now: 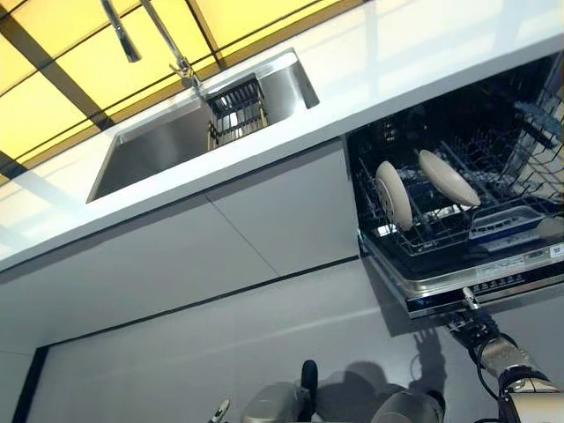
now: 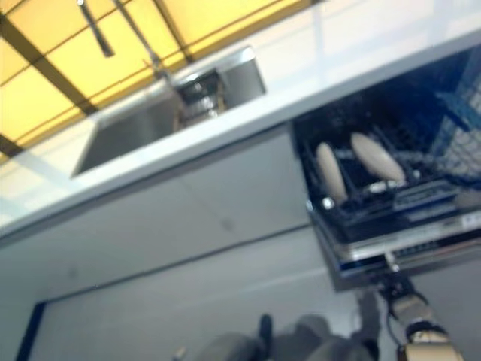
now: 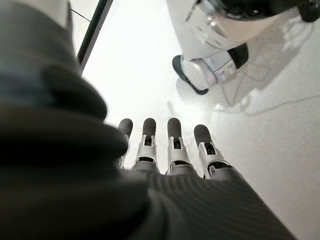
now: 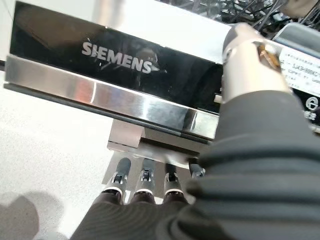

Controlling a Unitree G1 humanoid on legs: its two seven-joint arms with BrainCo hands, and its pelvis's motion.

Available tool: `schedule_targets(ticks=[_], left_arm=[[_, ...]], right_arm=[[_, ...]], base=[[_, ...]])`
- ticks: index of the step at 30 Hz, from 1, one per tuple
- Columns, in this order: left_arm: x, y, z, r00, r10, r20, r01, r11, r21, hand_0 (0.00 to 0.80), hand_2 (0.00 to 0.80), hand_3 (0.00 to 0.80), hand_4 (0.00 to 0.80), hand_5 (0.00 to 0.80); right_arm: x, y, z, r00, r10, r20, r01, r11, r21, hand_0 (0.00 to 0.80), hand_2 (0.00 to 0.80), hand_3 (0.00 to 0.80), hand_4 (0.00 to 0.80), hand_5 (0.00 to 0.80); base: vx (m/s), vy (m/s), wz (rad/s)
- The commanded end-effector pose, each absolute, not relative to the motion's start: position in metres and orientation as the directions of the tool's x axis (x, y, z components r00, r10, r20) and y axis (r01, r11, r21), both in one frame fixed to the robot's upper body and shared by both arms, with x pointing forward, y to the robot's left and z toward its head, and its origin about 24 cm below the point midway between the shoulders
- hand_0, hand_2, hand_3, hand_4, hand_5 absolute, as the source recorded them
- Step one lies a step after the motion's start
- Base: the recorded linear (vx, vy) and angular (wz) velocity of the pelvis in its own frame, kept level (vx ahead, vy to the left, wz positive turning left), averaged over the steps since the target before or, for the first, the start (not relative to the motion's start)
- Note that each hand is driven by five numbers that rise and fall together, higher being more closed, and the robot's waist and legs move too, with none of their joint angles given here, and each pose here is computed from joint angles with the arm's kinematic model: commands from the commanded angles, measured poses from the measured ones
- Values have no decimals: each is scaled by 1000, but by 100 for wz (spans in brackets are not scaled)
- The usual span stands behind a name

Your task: Take plates into dishwasher

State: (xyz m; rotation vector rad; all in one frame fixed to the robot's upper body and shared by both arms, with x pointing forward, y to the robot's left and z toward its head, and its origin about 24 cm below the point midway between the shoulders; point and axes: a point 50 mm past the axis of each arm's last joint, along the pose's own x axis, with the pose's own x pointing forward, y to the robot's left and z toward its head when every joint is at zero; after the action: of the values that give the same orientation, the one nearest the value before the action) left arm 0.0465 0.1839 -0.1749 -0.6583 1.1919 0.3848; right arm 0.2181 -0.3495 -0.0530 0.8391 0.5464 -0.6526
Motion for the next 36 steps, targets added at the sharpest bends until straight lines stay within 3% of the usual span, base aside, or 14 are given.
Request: schedule_targets(ticks=[1, 20, 29, 36], left_arm=[[78, 224, -163, 401, 24, -916, -514, 833, -203, 0, 0, 0, 0, 0], [81, 263, -153, 406, 119, -906, -460, 883, -90, 0, 0, 0, 0, 0], [92, 266, -150, 427, 124, -896, -436, 896, -84, 0, 0, 0, 0, 0], [100, 266, -150, 430, 135, -893, -465, 881, -91, 0, 0, 0, 0, 0]], right_arm=[[370, -257, 124, 984, 13, 179, -164, 464, 870, 0, 0, 0, 0, 0], [367, -269, 114, 988, -8, 156, -133, 483, 866, 0, 0, 0, 0, 0], [348, -284, 63, 991, -39, -125, 123, 601, 790, 0, 0, 0, 0, 0], [305, -275, -14, 896, 31, -443, 276, 742, 611, 0, 0, 0, 0, 0]], base=[[101, -103, 7], [27, -103, 9], [14, -50, 13], [6, -23, -3]])
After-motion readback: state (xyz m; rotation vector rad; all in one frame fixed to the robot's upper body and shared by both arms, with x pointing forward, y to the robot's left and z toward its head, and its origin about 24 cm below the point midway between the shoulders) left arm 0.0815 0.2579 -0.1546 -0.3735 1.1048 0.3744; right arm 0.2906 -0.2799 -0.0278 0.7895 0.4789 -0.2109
